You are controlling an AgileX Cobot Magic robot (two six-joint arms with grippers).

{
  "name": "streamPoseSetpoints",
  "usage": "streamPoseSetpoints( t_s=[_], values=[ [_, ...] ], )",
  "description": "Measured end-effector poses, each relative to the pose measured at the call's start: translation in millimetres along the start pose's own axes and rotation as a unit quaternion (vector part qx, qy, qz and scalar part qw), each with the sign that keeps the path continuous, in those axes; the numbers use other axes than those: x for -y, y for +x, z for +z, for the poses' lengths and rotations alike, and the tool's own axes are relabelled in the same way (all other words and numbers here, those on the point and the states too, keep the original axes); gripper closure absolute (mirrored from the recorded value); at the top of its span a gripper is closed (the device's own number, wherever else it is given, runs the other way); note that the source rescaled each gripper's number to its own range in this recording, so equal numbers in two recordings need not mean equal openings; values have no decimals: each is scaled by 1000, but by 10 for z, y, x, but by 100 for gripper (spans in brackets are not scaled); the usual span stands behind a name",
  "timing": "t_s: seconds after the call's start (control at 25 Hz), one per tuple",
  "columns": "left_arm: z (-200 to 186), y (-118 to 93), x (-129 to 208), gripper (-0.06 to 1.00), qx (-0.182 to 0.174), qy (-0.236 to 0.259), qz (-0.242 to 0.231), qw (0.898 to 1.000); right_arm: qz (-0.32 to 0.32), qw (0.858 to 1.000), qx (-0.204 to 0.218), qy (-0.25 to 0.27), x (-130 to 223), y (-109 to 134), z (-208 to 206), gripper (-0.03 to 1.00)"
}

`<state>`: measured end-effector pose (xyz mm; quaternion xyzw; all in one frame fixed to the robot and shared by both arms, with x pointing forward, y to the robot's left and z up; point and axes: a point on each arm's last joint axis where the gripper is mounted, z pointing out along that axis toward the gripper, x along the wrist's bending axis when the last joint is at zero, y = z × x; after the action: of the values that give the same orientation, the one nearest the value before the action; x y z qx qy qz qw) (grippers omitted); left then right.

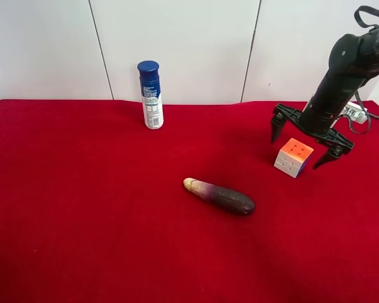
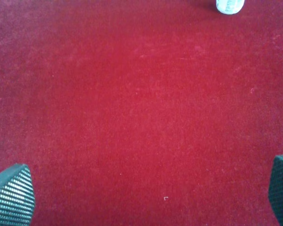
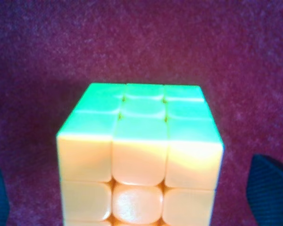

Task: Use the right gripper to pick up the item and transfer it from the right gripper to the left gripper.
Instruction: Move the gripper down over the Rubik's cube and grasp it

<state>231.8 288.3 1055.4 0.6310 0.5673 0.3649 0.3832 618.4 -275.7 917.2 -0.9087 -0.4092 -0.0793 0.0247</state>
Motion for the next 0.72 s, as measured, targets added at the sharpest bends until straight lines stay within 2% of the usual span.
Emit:
streamPoseSetpoints(
  t_s=[0.2,0.44,0.72],
  values=[
    [0,0,0,-6,0,0,0,1000,6,1000,4,23,19,-9,96,-3],
    [0,0,0,-6,0,0,0,1000,-1,1000,10,20,14,-20,97,9],
    [0,0,0,-6,0,0,0,1000,-14,1000,10,20,15,-20,88,11]
  ],
)
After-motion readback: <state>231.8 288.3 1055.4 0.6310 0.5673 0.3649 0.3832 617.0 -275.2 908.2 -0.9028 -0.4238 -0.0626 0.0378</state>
